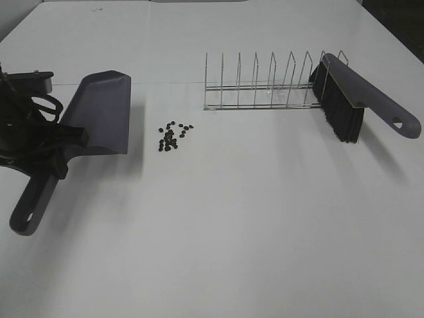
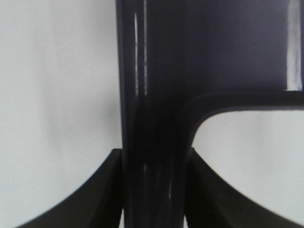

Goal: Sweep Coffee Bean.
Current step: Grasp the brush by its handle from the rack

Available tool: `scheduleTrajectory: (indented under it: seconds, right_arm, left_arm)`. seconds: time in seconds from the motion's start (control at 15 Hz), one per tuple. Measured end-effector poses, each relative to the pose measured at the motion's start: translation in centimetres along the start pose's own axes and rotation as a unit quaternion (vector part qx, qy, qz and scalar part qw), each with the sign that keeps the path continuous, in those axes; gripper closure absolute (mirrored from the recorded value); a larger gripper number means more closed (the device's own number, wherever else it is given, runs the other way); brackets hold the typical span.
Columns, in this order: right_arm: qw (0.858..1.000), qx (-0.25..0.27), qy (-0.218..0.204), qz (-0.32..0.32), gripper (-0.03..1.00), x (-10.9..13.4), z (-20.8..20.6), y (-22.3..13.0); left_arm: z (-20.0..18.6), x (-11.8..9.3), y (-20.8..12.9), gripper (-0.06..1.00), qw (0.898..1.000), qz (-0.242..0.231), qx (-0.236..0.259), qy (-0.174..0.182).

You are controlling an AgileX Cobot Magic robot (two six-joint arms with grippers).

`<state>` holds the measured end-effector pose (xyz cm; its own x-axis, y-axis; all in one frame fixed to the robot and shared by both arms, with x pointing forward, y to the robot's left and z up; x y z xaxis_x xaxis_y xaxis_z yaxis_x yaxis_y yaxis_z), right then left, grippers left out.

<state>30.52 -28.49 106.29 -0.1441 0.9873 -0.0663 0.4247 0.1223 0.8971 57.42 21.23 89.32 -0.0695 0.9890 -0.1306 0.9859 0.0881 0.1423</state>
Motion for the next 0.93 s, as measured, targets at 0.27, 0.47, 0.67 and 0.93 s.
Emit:
scheduleTrajectory:
  seconds: [0.27, 0.47, 0.67, 0.93]
  right_arm:
    - [0.997, 0.075, 0.000, 0.011, 0.21, -1.5, 6.2, 4.9]
    - [0.990, 0.139, 0.008, 0.018, 0.21, -2.6, 11.7, 8.4]
    - [0.980, 0.196, 0.013, 0.019, 0.21, -3.6, 18.1, 10.3]
    - [0.964, 0.265, 0.013, 0.004, 0.29, -5.2, 27.4, 11.7]
  left_arm:
    - [0.0, 0.0, -0.1, 0.63, 1.000, 0.000, 0.003, 0.001]
    - [0.0, 0.0, -0.1, 0.63, 1.000, 0.000, 0.004, 0.001]
    - [0.0, 0.0, -0.1, 0.63, 1.000, 0.000, 0.004, 0.001]
    - [0.0, 0.0, -0.1, 0.63, 1.000, 0.000, 0.005, 0.001]
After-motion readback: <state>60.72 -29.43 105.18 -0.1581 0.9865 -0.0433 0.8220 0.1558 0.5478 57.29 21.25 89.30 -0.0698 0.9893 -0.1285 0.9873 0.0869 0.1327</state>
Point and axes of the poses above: a point on each arm's last joint axis where the gripper is mounted, z pointing out along that axis toward the gripper, x along the wrist's bending axis when the last joint is at zero, y = z × x, the point moved 4 cm from there along z, pointing out along that axis toward the gripper, and after that the axes turned 4 degrees about -z, right-handed, at the moved point
